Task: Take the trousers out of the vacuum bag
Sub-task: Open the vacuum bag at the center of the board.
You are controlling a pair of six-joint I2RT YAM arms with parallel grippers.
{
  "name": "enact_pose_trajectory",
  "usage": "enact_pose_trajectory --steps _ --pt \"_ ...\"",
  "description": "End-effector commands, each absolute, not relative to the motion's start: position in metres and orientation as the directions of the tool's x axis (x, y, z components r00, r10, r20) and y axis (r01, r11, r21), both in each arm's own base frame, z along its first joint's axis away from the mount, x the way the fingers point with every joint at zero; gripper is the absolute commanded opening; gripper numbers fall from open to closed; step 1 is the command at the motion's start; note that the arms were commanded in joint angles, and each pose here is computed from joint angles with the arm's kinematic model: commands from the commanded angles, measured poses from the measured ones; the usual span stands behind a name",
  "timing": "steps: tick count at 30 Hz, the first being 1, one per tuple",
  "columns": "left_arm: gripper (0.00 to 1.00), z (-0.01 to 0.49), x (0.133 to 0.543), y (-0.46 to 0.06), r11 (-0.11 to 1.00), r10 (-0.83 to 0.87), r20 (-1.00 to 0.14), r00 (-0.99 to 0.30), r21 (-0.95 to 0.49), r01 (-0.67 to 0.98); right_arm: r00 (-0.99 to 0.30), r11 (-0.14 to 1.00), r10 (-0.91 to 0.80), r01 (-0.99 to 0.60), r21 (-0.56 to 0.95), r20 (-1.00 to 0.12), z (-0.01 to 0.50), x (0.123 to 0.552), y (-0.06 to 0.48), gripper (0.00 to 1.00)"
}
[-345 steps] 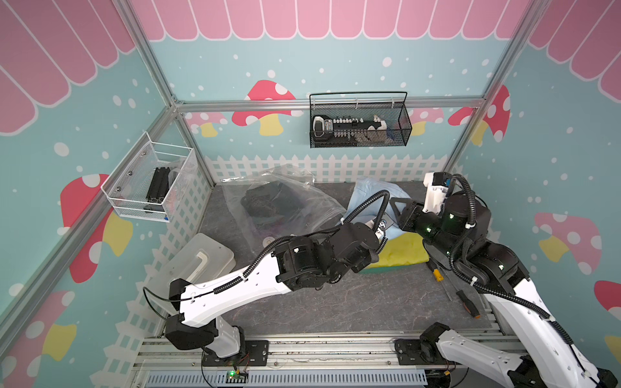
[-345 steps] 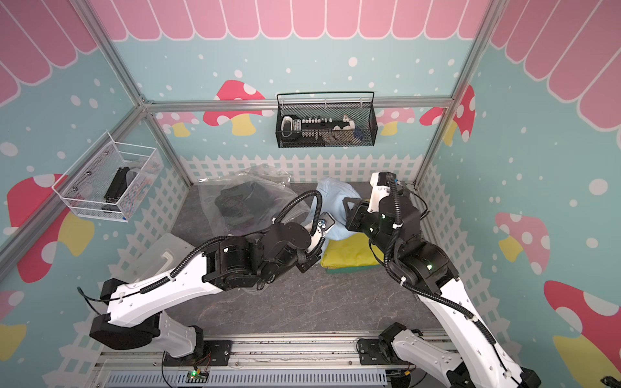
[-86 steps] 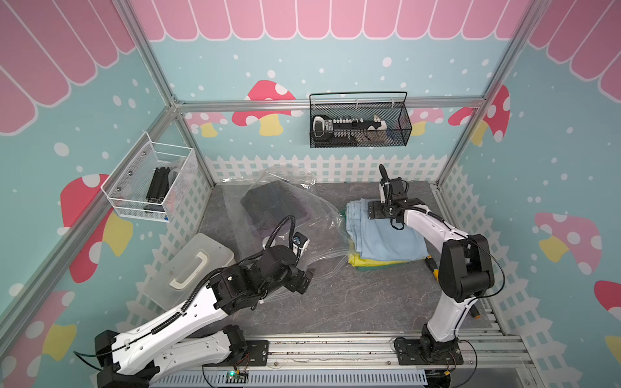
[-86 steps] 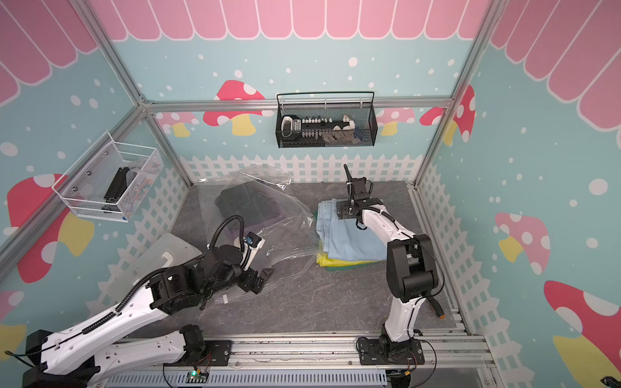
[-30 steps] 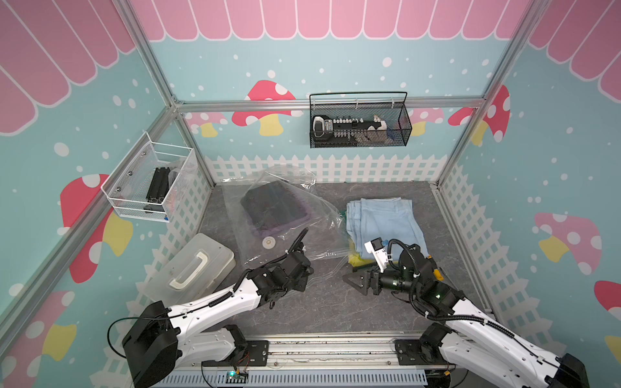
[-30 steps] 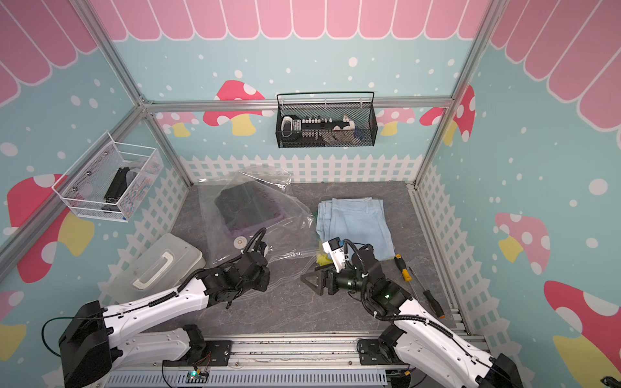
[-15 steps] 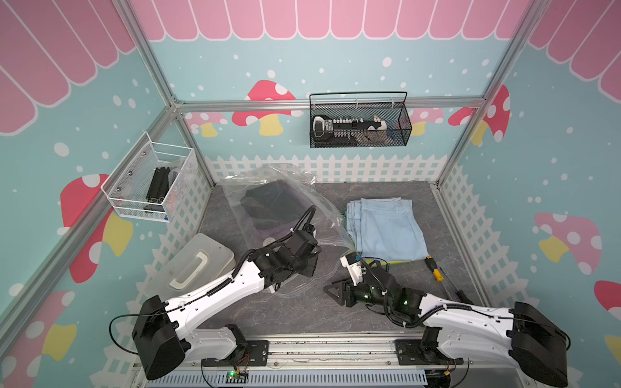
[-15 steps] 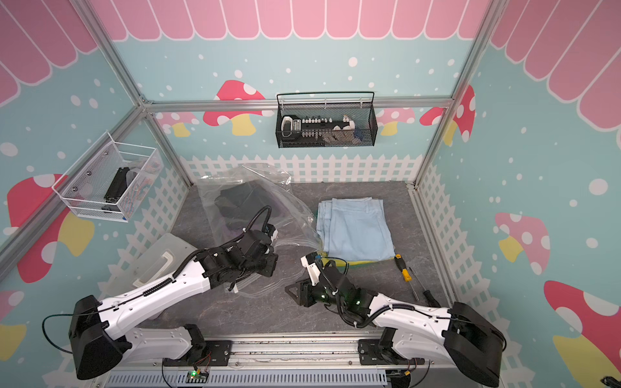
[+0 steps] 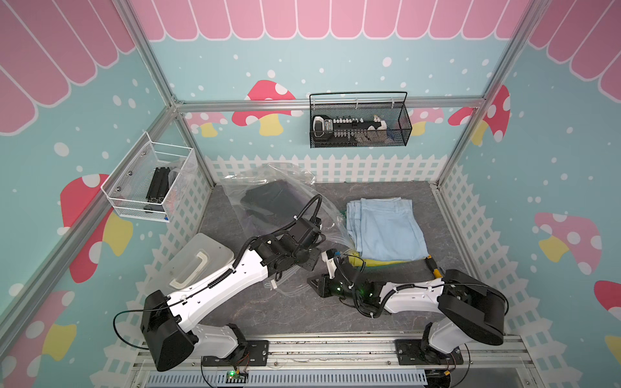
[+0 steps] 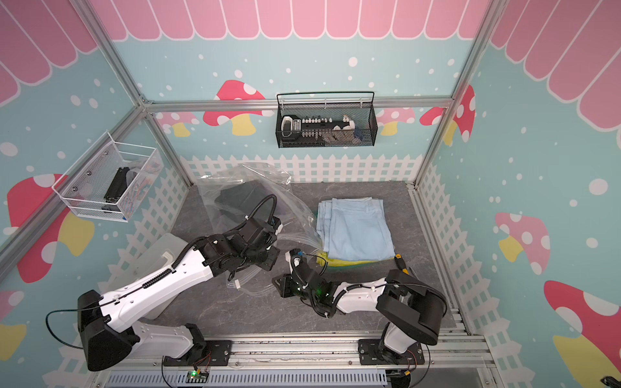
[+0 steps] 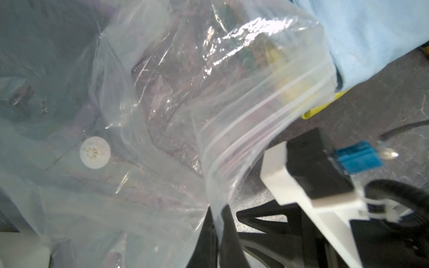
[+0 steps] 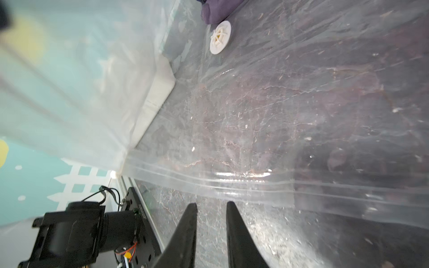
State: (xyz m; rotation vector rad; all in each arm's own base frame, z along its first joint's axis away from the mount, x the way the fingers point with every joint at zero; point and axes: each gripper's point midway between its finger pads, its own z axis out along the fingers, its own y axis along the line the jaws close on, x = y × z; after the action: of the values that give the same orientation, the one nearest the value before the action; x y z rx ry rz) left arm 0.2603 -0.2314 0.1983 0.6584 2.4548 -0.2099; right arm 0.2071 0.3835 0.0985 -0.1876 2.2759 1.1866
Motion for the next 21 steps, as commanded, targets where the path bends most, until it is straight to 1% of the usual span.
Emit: enact_pose_trajectory --steps 1,4,5,11,14,16,21 --pt "0.00 0.215 0.258 -0.234 0.827 0.448 -0.591 -0.671 -0.011 0.562 -0.821 0.556 0.233 -0.328 0.764 -0.522 0.113 0.225 0.404 0.24" --pt "0.00 0.219 0.262 -0.233 0.831 0.437 -0.598 -0.672 -0.017 0.556 -0.820 0.566 0.254 -0.304 0.766 -0.513 0.107 0.236 0.415 0.25" --pt "0.00 0.219 0.264 -0.233 0.832 0.434 -0.598 -0.673 -0.019 0.554 -0.827 0.566 0.285 -0.262 0.782 -0.484 0.103 0.240 0.416 0.25" --pt "0.00 0.240 0.273 -0.240 0.826 0.412 -0.634 -0.654 -0.045 0.563 -0.817 0.550 0.373 -0.187 0.814 -0.439 0.089 0.269 0.418 0.24" --pt "0.00 0.247 0.277 -0.243 0.823 0.400 -0.647 -0.649 -0.059 0.565 -0.808 0.540 0.410 -0.158 0.827 -0.423 0.090 0.285 0.417 0.24" --pt "0.00 0.251 0.280 -0.246 0.820 0.392 -0.655 -0.646 -0.070 0.569 -0.807 0.549 0.428 -0.125 0.826 -0.407 0.078 0.294 0.415 0.24" --pt "0.00 0.258 0.286 -0.257 0.804 0.388 -0.663 -0.640 -0.097 0.587 -0.781 0.539 0.485 -0.087 0.838 -0.393 0.081 0.323 0.414 0.24"
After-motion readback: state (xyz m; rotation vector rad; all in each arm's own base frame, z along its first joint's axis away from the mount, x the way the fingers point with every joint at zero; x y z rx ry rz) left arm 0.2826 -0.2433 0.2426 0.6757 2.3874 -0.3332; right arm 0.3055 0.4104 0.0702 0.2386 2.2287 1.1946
